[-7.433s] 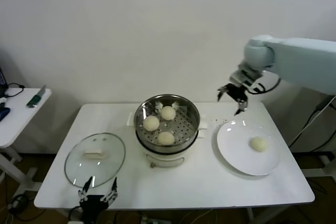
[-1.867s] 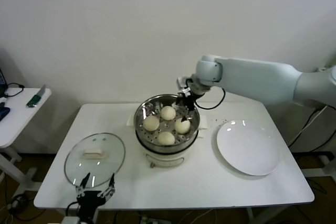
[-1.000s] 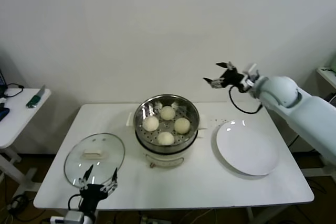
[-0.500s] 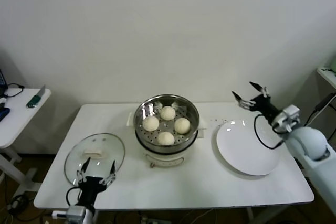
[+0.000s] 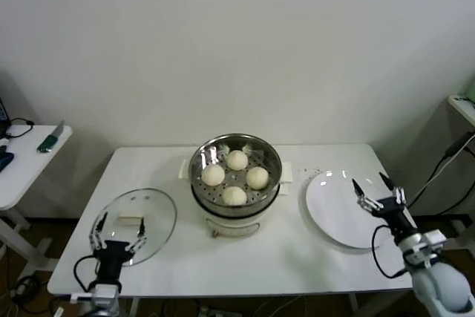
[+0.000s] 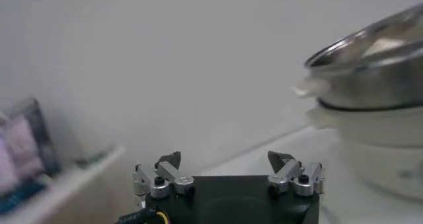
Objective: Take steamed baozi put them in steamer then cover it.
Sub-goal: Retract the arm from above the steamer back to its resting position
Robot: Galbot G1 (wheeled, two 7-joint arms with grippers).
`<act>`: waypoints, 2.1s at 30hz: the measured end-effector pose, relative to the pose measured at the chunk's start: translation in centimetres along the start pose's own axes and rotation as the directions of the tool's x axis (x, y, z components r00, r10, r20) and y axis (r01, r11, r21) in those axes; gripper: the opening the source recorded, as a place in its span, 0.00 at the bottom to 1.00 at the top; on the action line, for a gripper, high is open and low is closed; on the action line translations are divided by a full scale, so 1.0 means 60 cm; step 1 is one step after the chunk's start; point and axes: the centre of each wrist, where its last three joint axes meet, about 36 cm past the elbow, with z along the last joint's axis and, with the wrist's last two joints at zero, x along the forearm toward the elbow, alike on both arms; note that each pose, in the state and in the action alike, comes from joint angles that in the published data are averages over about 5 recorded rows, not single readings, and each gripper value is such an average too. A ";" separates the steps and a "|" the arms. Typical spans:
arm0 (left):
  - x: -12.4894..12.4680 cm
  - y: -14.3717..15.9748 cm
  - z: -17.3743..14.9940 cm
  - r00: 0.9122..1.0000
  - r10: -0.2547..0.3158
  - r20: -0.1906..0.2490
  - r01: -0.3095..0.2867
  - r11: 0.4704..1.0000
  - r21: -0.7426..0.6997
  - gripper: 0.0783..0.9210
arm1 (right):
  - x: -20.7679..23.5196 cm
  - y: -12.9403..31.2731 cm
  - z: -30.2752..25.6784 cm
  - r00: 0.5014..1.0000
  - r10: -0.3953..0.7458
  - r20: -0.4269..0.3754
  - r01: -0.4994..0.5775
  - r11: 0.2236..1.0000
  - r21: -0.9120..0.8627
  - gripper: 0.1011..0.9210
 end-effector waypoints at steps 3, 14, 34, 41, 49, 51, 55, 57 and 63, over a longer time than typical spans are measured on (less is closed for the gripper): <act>-0.007 0.009 0.015 0.998 -0.055 0.031 0.059 0.989 -0.133 0.88 | 0.026 0.016 0.032 0.999 0.032 -0.019 -0.033 0.999 -0.039 0.88; -0.024 0.031 0.113 0.982 -0.073 0.175 0.166 0.779 -0.605 0.88 | 0.090 0.060 0.109 0.990 0.095 -0.101 -0.107 0.987 -0.120 0.88; -0.055 0.035 0.223 0.987 0.045 0.155 0.117 0.466 -0.877 0.88 | 0.145 0.093 0.147 0.979 0.139 -0.146 -0.161 0.976 -0.149 0.88; -0.079 0.036 0.229 0.986 0.053 0.160 0.125 0.402 -0.907 0.88 | 0.145 0.093 0.143 0.979 0.145 -0.143 -0.165 0.976 -0.145 0.88; -0.112 0.038 0.234 0.985 0.060 0.161 0.129 0.356 -0.926 0.88 | 0.147 0.097 0.142 0.979 0.148 -0.140 -0.167 0.976 -0.139 0.88; -0.120 0.039 0.234 0.985 0.060 0.159 0.128 0.348 -0.929 0.88 | 0.148 0.098 0.142 0.979 0.149 -0.140 -0.169 0.976 -0.138 0.88; -0.135 0.038 0.235 0.987 0.055 0.153 0.126 0.337 -0.933 0.88 | 0.151 0.100 0.142 0.979 0.149 -0.140 -0.168 0.976 -0.135 0.88; -0.143 0.038 0.235 0.987 0.053 0.149 0.123 0.332 -0.935 0.88 | 0.152 0.102 0.141 0.979 0.147 -0.140 -0.166 0.977 -0.133 0.88; -0.165 0.037 0.238 0.990 0.050 0.132 0.109 0.322 -0.940 0.88 | 0.153 0.105 0.138 0.980 0.149 -0.134 -0.167 0.977 -0.130 0.88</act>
